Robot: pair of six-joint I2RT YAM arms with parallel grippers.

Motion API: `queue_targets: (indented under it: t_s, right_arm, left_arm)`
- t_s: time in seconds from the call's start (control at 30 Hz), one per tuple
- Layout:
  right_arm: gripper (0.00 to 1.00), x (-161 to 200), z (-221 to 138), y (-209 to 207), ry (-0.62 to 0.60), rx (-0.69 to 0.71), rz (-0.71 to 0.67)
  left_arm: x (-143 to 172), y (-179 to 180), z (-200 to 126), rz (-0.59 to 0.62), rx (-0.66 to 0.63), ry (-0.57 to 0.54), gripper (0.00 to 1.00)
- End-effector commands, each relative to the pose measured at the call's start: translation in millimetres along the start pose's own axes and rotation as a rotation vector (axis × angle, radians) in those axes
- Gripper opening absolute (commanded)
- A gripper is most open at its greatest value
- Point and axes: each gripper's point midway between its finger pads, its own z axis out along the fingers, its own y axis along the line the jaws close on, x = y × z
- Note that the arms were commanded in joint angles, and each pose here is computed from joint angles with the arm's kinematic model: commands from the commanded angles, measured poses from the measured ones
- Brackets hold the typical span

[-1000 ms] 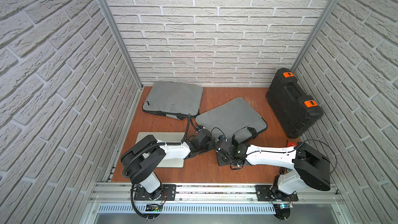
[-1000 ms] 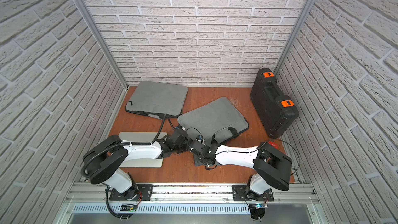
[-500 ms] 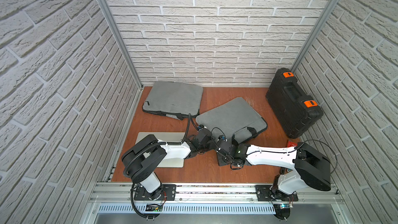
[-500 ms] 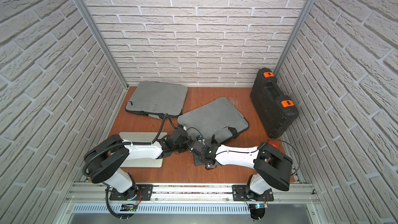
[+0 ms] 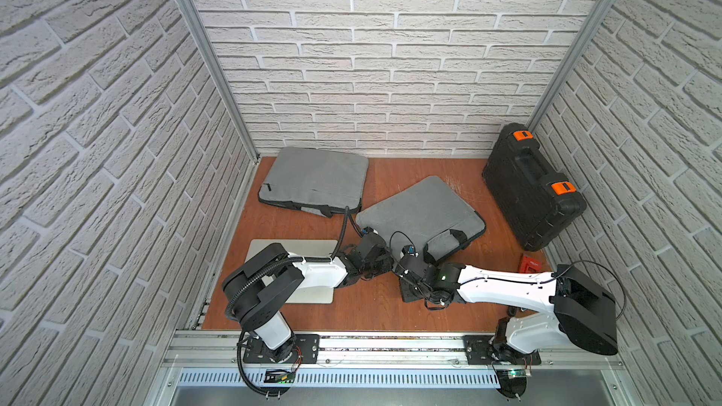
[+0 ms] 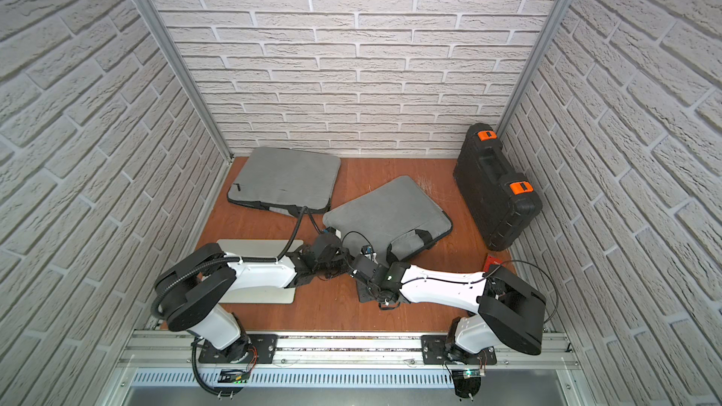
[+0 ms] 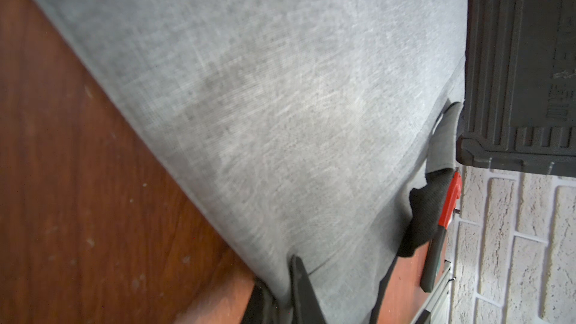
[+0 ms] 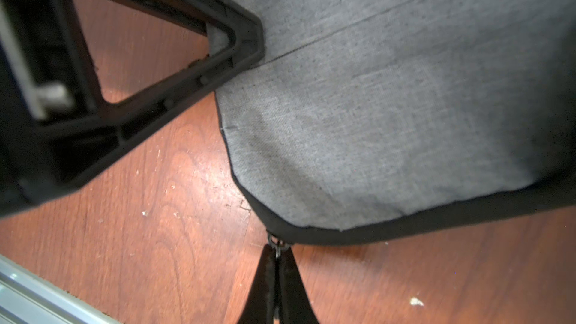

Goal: Open the zippered laptop bag and take out the laptop
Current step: Unzip the zipper on the zippered laptop bag.

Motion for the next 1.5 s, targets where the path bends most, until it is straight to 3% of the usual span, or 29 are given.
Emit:
queue_targets:
  t_s: [0.0,0.27,0.8,1.33,1.47]
  right_arm:
    - [0.06,11,-6,3,0.054,-0.041,-0.054]
    - [0.06,29,-12,2,0.138,-0.079,-0.109]
    - [0.06,54,-13,-39,0.231,0.052,-0.146]
    - [0.10,49,-3,-13,0.215,-0.061,-0.181]
    - [0.19,43,-2,-9,0.184,-0.077,-0.180]
  left_arm:
    - [-4,2,5,0.001,-0.002,-0.011,0.00]
    - [-5,7,4,-0.009,-0.009,-0.019,0.00]
    - [-12,13,-1,-0.010,-0.026,-0.045,0.00]
    - [-16,-2,11,0.052,-0.020,-0.017,0.00]
    - [-20,1,14,0.086,-0.047,-0.017,0.00]
